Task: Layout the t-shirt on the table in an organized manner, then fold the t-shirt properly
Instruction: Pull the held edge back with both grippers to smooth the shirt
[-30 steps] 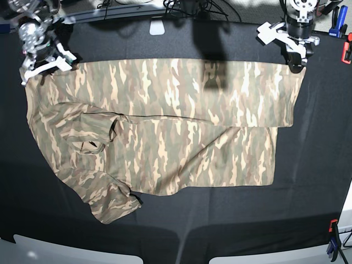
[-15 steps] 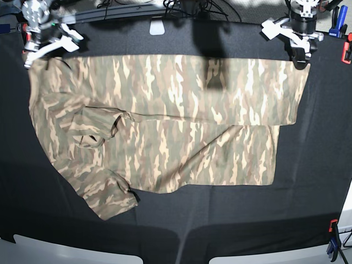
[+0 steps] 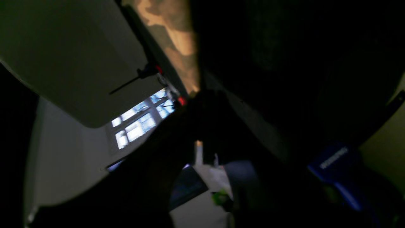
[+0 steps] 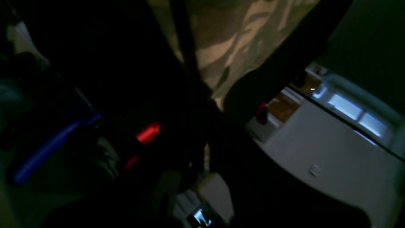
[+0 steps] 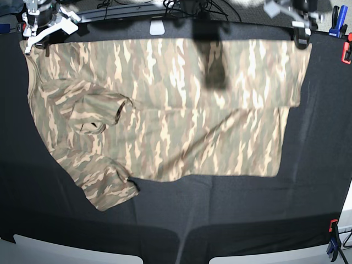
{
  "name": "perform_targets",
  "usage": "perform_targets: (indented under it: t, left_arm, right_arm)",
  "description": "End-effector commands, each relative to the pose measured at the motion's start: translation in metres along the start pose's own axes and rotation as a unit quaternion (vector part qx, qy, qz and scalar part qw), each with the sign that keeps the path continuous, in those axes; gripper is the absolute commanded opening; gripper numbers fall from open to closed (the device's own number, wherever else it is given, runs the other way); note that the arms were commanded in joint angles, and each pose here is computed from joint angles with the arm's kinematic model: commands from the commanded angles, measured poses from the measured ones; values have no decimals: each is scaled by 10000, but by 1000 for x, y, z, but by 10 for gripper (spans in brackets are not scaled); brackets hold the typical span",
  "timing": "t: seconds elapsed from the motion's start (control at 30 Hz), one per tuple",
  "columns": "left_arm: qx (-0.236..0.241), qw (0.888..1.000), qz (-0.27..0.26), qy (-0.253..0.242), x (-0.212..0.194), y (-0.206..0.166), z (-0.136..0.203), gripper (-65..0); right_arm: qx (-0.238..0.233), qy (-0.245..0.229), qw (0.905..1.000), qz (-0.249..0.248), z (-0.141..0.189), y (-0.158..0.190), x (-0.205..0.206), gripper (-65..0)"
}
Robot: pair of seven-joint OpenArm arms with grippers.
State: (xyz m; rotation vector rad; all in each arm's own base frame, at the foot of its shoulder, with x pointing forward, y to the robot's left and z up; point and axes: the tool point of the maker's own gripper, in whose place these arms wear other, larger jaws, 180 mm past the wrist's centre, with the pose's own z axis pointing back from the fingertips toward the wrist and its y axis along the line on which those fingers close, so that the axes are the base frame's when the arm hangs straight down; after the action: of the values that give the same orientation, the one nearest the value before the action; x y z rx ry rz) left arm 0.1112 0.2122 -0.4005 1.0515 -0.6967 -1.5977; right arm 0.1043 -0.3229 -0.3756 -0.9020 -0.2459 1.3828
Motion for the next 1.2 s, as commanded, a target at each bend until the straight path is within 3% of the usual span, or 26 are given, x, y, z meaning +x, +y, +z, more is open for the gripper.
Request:
perform_targets:
  t: [0.0,0.3,0.7,1.0,1.03,1.13,1.17]
  left_arm:
    - [114,9999,-41,59,-6,5,4,-650]
    - [109,9998,-55,138,-9,4,6,-650]
    - [-17,10000,11,47,-6,-1,7,-650]
    - [-156,9998,118,3,-4,-6,7,-650]
    - [-181,9996,226,39,-5,-6,6,-650]
    - [-200,9984,509,147,-9,-7,6,-640]
    - [-193,9983,522,156,-9,-7,6,-573]
  right_arm:
    - [-150,46,9998,80,1,-9,-6,-650]
    - [-468,250,9972,533,1,-24,-25,-650]
    - [-470,73,9974,539,1,-24,-19,-650]
    - [-687,4,9974,235,2,-31,-16,-650]
    - [-755,-4,9970,143,3,-34,-16,-631]
    - [-1104,-58,9937,-179,5,-46,-15,-484]
    - [-1268,-78,9916,-222,7,-52,-14,-451]
